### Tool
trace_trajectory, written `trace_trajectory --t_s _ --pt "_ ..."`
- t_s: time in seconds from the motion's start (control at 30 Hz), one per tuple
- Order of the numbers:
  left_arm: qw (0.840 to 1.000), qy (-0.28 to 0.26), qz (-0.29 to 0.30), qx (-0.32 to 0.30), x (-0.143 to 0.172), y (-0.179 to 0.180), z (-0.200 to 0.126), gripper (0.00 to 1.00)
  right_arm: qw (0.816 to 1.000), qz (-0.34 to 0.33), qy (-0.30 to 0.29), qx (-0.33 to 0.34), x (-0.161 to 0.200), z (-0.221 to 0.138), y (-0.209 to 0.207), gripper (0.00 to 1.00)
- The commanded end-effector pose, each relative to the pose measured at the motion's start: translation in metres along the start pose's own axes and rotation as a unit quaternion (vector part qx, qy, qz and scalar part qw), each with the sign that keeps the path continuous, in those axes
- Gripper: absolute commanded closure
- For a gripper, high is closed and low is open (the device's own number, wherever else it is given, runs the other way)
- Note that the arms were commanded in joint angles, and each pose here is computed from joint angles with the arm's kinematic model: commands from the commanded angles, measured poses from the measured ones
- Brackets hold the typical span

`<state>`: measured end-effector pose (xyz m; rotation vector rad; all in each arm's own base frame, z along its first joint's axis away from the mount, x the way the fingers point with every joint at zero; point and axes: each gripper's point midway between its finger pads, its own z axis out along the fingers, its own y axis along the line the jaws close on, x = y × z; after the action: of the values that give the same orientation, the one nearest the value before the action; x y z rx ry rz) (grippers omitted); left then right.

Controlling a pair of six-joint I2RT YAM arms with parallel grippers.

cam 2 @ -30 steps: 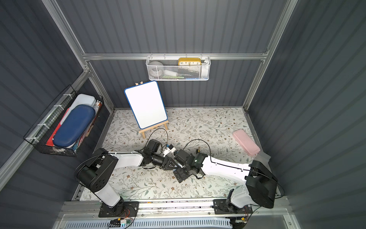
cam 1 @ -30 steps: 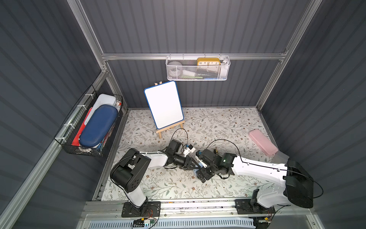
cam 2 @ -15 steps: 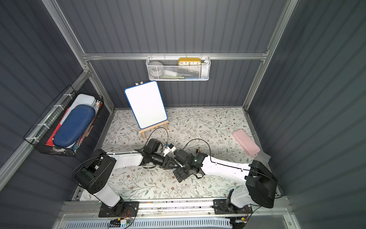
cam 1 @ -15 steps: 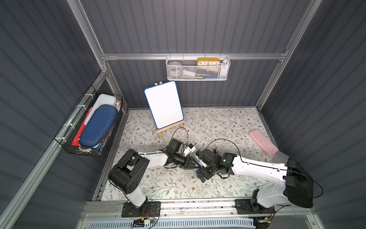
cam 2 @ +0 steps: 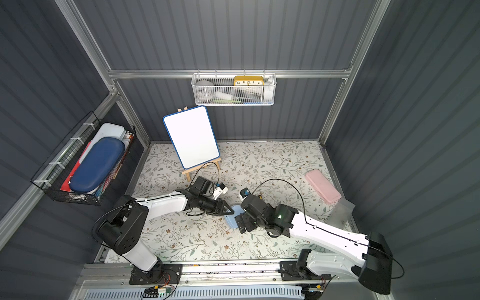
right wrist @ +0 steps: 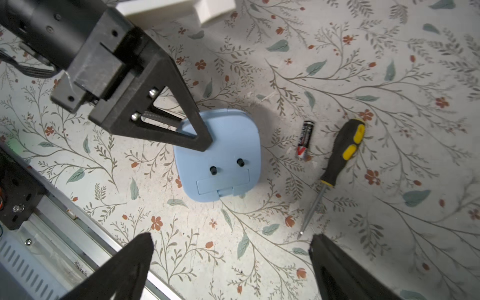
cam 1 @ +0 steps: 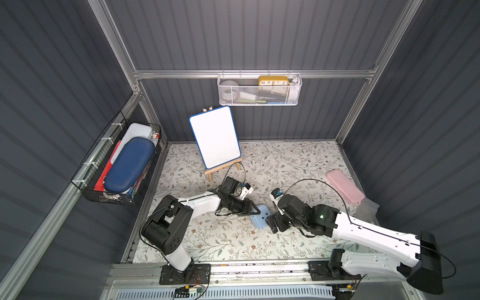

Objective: Remove the battery from the alarm
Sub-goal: Adjust the alarm at the center of the board.

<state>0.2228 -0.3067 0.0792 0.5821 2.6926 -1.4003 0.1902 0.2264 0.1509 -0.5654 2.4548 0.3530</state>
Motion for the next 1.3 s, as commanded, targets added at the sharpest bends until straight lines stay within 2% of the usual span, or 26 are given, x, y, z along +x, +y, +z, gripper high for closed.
trace_trajectory --t_s 0.0,0.17,0.33,0.47,0.63,0.83,0.9,1.07,1.13,1.27 --pt "0.998 -0.027 0.036 -0.045 -0.018 -0.007 -0.020 1.00 0.996 0.062 -0.015 0.068 -0.005 -0.006 -0.031 0.01" --pt "0.985 -0.078 0.069 -0.140 -0.045 -0.006 -0.050 1.00 0.988 0.116 -0.027 0.095 -0.021 -0.010 -0.047 0.01" --pt "0.969 -0.121 0.116 -0.182 -0.057 -0.015 -0.073 1.00 0.978 0.183 -0.033 0.094 -0.040 -0.011 -0.059 0.05" --pt "0.945 -0.136 0.150 -0.257 -0.059 -0.013 -0.083 1.00 0.977 0.188 -0.033 0.094 -0.052 -0.006 -0.060 0.07" --pt "0.891 -0.127 0.184 -0.395 -0.053 -0.003 -0.086 1.00 0.976 0.188 -0.023 0.105 -0.054 0.005 -0.062 0.07" --pt "0.825 -0.099 0.135 -0.539 -0.033 0.034 -0.097 1.00 0.973 0.198 -0.024 0.120 -0.047 0.004 -0.075 0.07" --pt "0.797 -0.098 0.116 -0.584 -0.030 0.047 -0.106 1.00 0.970 0.205 -0.032 0.129 -0.045 -0.004 -0.082 0.07" --pt "0.738 -0.088 0.049 -0.667 -0.016 0.074 -0.118 1.00 0.964 0.220 -0.047 0.139 -0.036 -0.018 -0.096 0.06" --pt "0.727 -0.081 0.036 -0.680 -0.013 0.079 -0.116 1.00 0.964 0.222 -0.044 0.140 -0.031 -0.019 -0.098 0.06" --pt "0.690 -0.078 0.009 -0.719 -0.005 0.086 -0.120 1.00 0.963 0.227 -0.036 0.142 -0.020 -0.016 -0.101 0.06"
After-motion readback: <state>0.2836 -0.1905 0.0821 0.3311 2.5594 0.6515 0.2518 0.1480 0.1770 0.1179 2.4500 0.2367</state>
